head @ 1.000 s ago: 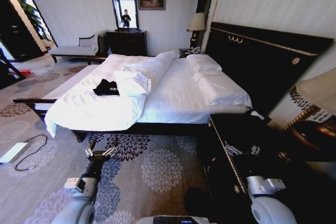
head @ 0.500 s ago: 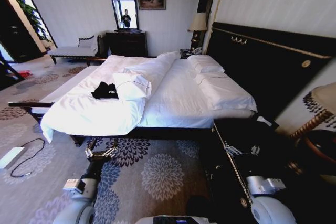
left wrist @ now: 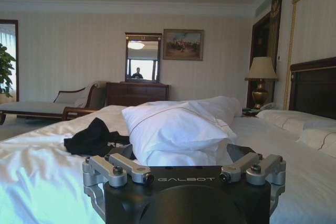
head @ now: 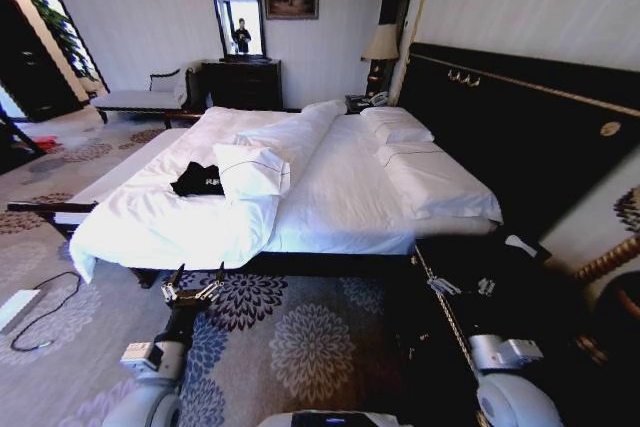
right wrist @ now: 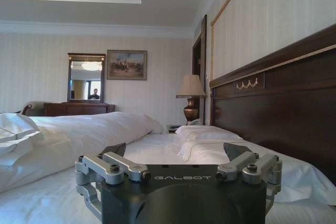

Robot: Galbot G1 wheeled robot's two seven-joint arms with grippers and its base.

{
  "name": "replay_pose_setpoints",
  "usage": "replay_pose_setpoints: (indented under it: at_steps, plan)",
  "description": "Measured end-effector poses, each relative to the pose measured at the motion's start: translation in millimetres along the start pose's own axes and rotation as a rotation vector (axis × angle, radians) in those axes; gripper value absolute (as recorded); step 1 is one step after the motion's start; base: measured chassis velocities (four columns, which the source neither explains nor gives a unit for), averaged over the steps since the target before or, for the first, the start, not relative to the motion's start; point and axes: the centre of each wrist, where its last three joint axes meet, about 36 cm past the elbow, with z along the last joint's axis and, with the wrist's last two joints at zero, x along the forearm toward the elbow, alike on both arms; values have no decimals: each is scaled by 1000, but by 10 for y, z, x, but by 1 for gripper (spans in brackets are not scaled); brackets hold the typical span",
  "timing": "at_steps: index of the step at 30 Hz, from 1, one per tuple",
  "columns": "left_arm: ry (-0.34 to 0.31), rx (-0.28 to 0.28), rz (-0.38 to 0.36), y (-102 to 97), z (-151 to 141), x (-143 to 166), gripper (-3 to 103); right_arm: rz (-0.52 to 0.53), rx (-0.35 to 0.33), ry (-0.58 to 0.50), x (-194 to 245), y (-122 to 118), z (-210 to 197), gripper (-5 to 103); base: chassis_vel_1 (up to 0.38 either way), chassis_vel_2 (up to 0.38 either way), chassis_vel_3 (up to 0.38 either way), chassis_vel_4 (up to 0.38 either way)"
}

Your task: Fold the clothes on the bed.

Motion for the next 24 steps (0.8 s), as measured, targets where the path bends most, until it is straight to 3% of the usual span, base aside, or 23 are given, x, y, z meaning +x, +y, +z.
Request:
replay_pose_setpoints:
  at_steps: [24]
  plan:
    - [3,-9,5,14,6,3,100,9,1,7,-10,-21,55,100,-109,104,110,-109]
